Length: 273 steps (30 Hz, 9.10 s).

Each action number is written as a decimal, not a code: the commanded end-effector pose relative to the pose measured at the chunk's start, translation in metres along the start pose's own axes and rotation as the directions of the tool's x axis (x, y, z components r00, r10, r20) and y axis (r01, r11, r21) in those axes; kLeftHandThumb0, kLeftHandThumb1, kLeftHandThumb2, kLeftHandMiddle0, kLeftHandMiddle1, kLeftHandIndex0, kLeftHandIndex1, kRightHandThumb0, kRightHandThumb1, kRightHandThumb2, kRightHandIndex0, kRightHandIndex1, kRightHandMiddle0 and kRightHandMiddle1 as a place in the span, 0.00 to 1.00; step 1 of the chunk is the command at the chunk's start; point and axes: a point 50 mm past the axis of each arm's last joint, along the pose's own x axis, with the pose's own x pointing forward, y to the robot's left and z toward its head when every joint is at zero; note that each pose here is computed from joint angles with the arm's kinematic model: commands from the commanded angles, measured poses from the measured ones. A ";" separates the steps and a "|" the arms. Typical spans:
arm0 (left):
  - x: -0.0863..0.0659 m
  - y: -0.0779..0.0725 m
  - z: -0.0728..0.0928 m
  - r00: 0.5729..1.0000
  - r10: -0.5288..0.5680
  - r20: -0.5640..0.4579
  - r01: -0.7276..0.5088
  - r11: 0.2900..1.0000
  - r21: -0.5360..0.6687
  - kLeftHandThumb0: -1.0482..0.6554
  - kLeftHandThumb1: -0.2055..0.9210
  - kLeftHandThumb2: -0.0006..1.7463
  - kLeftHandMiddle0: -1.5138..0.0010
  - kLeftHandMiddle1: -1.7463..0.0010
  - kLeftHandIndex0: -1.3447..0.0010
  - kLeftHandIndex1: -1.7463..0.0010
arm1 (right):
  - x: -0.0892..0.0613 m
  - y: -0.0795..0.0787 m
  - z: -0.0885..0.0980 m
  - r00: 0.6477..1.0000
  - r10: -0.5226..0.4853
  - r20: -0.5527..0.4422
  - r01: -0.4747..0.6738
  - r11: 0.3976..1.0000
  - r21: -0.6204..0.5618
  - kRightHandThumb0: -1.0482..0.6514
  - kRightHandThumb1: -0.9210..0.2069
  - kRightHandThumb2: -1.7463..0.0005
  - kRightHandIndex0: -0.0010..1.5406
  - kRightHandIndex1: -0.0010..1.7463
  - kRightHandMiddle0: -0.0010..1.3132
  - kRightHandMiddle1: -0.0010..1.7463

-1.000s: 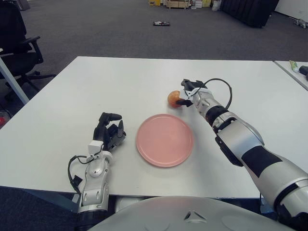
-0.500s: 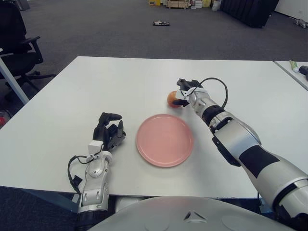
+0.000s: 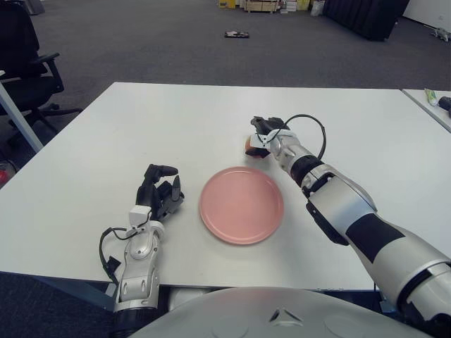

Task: Put the apple into the plate.

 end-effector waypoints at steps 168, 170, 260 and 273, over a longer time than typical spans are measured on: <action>0.021 -0.005 0.004 1.000 0.002 0.029 -0.002 1.000 -0.005 0.40 0.84 0.45 0.47 0.00 0.78 0.00 | -0.131 -0.073 0.041 0.752 -0.330 0.571 0.164 0.932 0.324 0.61 0.86 0.02 0.59 0.97 0.49 1.00; 0.022 -0.004 0.004 1.000 0.001 0.026 -0.001 1.000 -0.005 0.40 0.84 0.45 0.47 0.00 0.77 0.00 | -0.134 -0.070 0.041 0.755 -0.304 0.580 0.133 0.939 0.319 0.61 0.86 0.02 0.59 0.97 0.50 1.00; 0.027 -0.007 -0.008 0.998 -0.038 0.042 0.036 0.999 0.032 0.40 0.84 0.45 0.46 0.00 0.77 0.00 | -0.161 0.022 -0.025 0.808 -0.560 0.182 0.279 0.637 0.719 0.61 0.61 0.19 0.37 1.00 0.42 1.00; 0.037 -0.014 -0.014 0.997 -0.053 0.052 0.052 0.998 0.026 0.39 0.80 0.48 0.43 0.00 0.75 0.00 | -0.137 0.047 -0.070 0.822 -0.570 -0.018 0.332 0.453 0.827 0.61 0.59 0.22 0.41 1.00 0.39 0.95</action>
